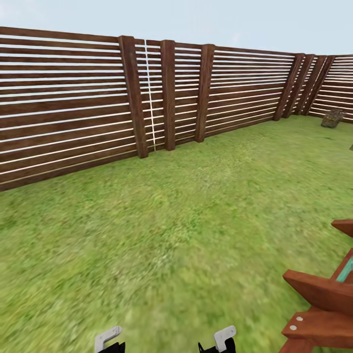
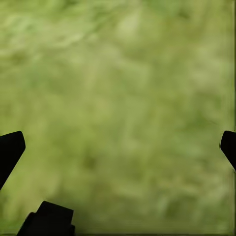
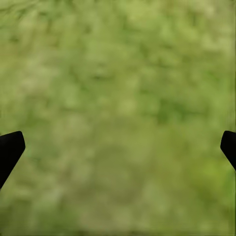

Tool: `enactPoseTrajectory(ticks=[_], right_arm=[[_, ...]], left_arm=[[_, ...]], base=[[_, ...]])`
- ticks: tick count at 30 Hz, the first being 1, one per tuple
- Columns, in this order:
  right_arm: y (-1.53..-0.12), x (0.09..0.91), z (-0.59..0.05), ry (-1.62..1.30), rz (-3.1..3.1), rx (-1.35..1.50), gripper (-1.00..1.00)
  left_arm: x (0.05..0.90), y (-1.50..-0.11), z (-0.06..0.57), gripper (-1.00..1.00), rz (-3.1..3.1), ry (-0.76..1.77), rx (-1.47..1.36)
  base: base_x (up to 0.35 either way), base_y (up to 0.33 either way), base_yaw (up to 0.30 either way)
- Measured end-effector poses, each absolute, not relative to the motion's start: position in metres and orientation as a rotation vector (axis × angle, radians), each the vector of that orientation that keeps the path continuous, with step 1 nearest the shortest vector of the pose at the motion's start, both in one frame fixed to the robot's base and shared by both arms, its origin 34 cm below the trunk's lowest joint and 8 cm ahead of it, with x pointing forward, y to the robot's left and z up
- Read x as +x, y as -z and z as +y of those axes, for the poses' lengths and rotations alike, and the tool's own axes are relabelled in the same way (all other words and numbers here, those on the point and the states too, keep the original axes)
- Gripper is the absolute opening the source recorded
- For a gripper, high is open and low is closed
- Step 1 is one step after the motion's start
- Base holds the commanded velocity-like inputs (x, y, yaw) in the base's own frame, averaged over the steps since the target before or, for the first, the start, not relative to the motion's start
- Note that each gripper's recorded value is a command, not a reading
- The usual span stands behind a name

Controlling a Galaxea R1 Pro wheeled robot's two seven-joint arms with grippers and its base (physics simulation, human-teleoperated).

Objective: Take the three Easter eggs out of the wicker basket on the lawn in the garden, then place them on the lawn next to a single tree (choose any tree) so that all three eggs are next to the same tree and none are left in the basket.

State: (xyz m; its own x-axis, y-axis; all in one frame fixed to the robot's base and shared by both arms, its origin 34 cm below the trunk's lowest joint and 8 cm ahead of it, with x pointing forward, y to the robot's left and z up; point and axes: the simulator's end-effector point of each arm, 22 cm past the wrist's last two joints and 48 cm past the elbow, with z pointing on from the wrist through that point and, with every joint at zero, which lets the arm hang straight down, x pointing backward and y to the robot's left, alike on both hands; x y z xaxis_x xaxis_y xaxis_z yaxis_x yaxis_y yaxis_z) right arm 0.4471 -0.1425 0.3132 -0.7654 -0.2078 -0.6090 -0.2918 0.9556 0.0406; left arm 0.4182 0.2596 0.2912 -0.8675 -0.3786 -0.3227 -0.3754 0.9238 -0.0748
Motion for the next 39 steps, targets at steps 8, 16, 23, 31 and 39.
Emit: enactPoseTrajectory(ticks=[8, 16, 23, 31, 39], right_arm=[[-0.330, 0.450, -0.143, -0.175, 2.469, -0.351, 1.00], [-0.347, 0.453, -0.143, -0.175, 2.469, -0.349, 1.00], [-0.355, 0.444, -0.149, -0.169, 2.497, -0.351, 1.00], [-0.354, 0.406, -0.172, -0.141, 2.596, -0.361, 1.00], [-0.358, 0.372, -0.198, -0.109, 2.677, -0.376, 1.00]], left_arm=[[0.420, -0.308, 0.258, 1.00, 2.752, 0.014, -0.554], [0.423, -0.324, 0.257, 1.00, 2.753, 0.016, -0.551], [0.423, -0.338, 0.262, 1.00, 2.756, 0.006, -0.555], [0.346, -0.330, 0.259, 1.00, 2.923, -0.034, -0.584], [0.286, -0.337, 0.256, 1.00, 3.028, -0.063, -0.707]], base=[[0.025, 0.010, 0.000], [0.290, 0.108, 0.000], [0.220, 0.039, 0.000], [0.064, 0.001, 0.000], [0.001, 0.000, 0.000]])
